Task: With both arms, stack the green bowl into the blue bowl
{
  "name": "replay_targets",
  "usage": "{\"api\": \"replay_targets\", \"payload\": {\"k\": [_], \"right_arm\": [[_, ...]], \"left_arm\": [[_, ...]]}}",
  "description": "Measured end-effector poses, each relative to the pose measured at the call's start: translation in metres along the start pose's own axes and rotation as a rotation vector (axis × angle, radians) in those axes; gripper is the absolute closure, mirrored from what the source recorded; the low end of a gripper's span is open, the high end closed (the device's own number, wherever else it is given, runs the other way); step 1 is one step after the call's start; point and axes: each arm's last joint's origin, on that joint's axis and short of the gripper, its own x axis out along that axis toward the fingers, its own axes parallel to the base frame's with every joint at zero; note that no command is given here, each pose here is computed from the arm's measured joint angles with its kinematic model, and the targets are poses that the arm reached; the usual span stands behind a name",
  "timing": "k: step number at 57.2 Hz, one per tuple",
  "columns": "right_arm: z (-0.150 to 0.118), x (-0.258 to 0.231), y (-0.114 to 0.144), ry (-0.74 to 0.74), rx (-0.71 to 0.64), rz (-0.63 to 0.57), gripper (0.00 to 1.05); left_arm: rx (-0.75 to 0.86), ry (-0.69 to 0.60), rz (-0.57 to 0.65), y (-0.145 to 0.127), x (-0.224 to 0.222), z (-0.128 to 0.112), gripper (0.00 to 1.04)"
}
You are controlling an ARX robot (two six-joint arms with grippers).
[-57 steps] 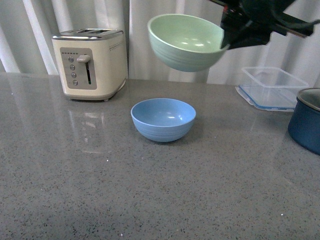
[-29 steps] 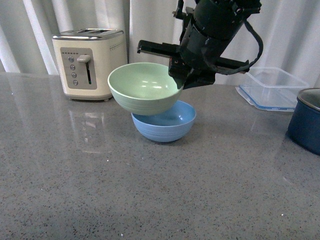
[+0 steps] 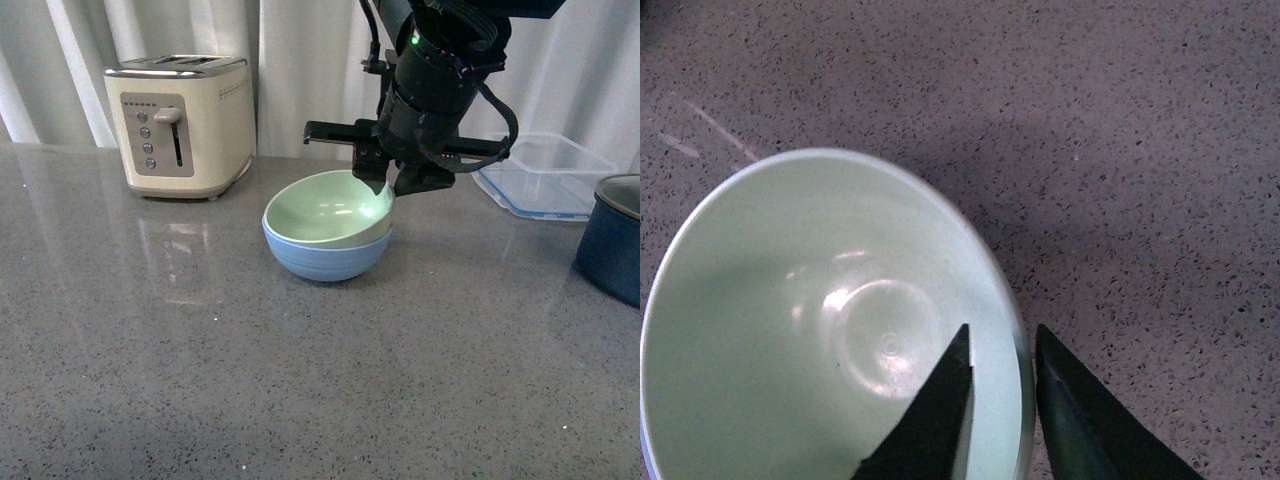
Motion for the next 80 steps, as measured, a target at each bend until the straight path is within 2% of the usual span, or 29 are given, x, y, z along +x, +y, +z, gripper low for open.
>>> {"api": "replay_targets", "payload": {"k": [7,17,23,30,34,37,40,45,49,57,66,80], "right_arm": [[0.003,-0.002,-0.003,-0.005,0.007,0.019,0.66],[0.012,-0.023,-0.002,-0.047,0.030,0.109,0.41],[0.017,-0.051,-0.003,-0.119,0.041,0.214,0.25],[0.014,-0.103,-0.006,-0.300,-0.022,0.374,0.08],[0.002,-0.143,-0.015,-0.461,-0.082,0.431,0.11],[-0.006,-0.167,-0.024,-0.717,-0.076,0.241,0.22],[-0.024,-0.177,-0.043,-0.861,-0.043,0.065,0.34],[-0.075,-0.159,-0.085,-0.843,-0.069,-0.041,0.57],[-0.111,-0.152,-0.107,-0.802,-0.091,-0.056,0.75],[-0.150,-0.164,-0.133,-0.824,-0.099,-0.052,1.04],[-0.187,-0.165,-0.153,-0.800,-0.100,-0.058,1.04],[-0.224,-0.175,-0.169,-0.808,-0.099,-0.057,1.04]], "left_arm": [[0.000,0.000,0.000,0.000,0.000,0.000,0.07],[0.000,0.000,0.000,0.000,0.000,0.000,0.07],[0.000,0.000,0.000,0.000,0.000,0.000,0.07],[0.000,0.000,0.000,0.000,0.000,0.000,0.07],[0.000,0.000,0.000,0.000,0.000,0.000,0.07],[0.000,0.000,0.000,0.000,0.000,0.000,0.07],[0.000,0.000,0.000,0.000,0.000,0.000,0.07],[0.000,0.000,0.002,0.000,0.000,0.000,0.07],[0.000,0.000,0.000,0.000,0.000,0.000,0.07],[0.000,0.000,0.001,0.000,0.000,0.000,0.07],[0.000,0.000,0.000,0.000,0.000,0.000,0.07],[0.000,0.000,0.000,0.000,0.000,0.000,0.07]]}}
